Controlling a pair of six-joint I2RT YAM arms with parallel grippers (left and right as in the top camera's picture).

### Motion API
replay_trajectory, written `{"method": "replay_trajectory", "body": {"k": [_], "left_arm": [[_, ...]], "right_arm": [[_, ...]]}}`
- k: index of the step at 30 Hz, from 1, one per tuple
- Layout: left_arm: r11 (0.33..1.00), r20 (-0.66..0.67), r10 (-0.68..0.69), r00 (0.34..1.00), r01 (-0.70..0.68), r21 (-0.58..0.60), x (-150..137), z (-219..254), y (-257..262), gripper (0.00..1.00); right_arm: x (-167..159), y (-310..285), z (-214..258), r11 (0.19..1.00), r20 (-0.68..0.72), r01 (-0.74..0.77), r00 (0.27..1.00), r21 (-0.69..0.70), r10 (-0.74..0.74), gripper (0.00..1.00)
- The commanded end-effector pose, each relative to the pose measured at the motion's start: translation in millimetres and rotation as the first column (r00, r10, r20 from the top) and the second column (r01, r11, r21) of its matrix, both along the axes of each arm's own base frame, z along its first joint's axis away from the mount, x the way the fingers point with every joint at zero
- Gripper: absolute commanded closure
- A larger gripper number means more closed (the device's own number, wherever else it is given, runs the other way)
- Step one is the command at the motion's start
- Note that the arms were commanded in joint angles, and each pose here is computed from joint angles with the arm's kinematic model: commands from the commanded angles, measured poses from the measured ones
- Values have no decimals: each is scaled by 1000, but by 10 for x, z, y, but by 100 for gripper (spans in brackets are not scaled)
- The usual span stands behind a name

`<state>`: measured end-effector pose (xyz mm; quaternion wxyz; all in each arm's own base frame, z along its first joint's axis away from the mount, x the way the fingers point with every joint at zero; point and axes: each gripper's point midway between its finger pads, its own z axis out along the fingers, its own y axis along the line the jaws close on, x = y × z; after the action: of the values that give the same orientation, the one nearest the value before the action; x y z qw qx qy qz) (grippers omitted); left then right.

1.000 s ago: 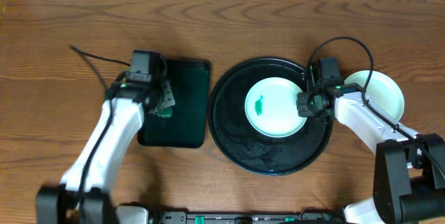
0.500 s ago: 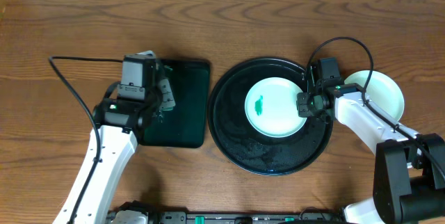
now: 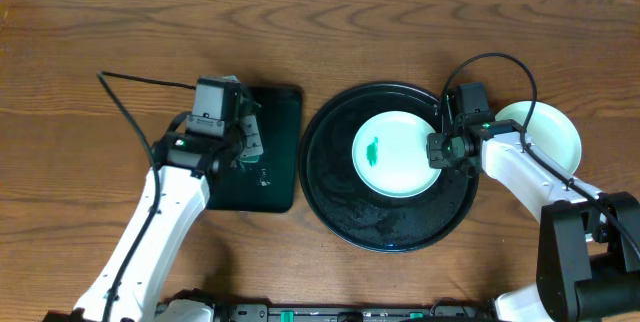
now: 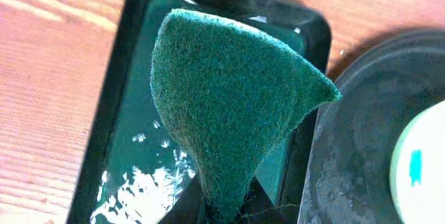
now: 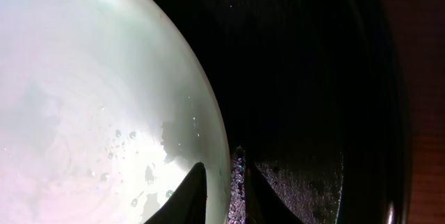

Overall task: Clean dirty plates on tray and stack at the side
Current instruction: 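Lift the green sponge up off the dark green tray with the left gripper, then hold the sponge raised above the dark green tray with the left gripper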

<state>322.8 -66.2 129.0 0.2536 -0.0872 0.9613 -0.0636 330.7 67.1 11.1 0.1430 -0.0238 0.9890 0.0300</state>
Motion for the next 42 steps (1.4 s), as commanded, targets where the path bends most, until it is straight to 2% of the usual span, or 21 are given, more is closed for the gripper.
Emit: {"method": "replay_trajectory", "body": {"k": [1,13,18,31,42], "left_arm": [[1000,-23,3,1000,-4,-4,13,-47,-65,93],[999,-182,-12,983,18,33,-31,-561,-143,93],[999,-222,-33,975,34,-2,-64,-657,-215,93],[999,-224,-33,974,33,0,-70,-665,-212,92],[999,-233,-32,972,34,2,-101,-697,-204,93]], "right_arm": [[-23,-19,-34,1000,-9,-3,1000,-5,3,83],[-23,-19,-34,1000,-9,-3,1000,-5,3,83],[-24,-16,-34,1000,-10,-3,1000,-5,3,83],[-27,-5,-34,1000,-11,-5,1000,2,5,99],[-34,40,-32,1000,-15,-13,1000,27,13,99]]}}
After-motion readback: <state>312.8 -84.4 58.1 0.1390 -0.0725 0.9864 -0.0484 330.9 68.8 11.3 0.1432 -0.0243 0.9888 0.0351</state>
